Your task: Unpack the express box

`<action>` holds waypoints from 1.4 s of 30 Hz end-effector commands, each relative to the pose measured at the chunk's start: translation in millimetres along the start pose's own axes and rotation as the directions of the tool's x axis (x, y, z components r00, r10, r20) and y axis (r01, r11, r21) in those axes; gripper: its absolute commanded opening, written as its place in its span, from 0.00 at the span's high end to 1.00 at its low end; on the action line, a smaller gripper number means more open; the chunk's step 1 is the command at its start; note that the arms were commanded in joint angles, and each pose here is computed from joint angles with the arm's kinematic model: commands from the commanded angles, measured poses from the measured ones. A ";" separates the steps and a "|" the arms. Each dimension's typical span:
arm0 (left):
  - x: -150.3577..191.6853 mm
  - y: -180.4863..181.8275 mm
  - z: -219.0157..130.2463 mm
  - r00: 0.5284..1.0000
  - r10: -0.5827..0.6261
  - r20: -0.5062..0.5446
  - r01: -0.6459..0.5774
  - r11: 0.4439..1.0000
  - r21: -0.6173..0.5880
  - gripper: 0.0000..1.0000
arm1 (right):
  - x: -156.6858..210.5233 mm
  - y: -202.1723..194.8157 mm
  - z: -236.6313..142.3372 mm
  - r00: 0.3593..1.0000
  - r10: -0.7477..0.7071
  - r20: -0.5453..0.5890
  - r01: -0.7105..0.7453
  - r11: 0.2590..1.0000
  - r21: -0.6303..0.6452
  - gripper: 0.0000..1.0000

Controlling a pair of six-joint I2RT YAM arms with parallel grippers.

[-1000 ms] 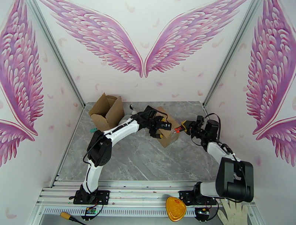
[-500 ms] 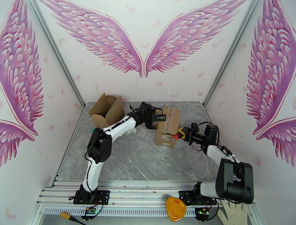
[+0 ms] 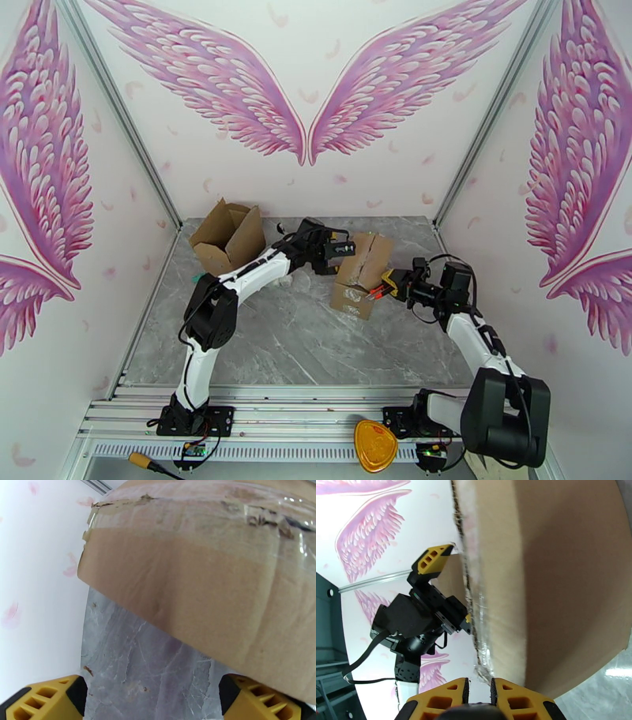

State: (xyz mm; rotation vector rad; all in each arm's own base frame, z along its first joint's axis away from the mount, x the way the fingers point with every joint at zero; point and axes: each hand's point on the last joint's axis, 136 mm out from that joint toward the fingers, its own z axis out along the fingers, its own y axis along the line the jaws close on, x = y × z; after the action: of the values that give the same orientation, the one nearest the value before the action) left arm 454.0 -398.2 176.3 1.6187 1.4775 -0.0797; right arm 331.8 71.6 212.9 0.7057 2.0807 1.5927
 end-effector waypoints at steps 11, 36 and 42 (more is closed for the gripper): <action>-2.5 43.7 -59.1 0.965 -0.261 0.018 0.261 0.951 -0.167 0.05 | -50.8 9.9 -45.6 0.965 -0.157 0.212 0.149 0.987 0.054 1.00; 32.6 108.8 -98.0 0.681 -0.723 0.120 0.706 0.604 -0.369 0.01 | -129.4 -170.9 8.3 0.989 -0.148 0.005 0.123 0.843 0.524 1.00; 36.6 97.1 -93.4 0.644 -0.759 0.096 0.739 0.585 -0.336 0.01 | -146.2 -191.9 26.0 0.989 -0.141 -0.048 0.142 0.803 0.579 0.93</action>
State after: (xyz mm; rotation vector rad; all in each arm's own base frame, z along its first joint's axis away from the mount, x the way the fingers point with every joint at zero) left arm 501.8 -295.4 275.0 0.6198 1.9496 -0.2007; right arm 429.5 -34.4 30.2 0.7520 2.5335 0.9347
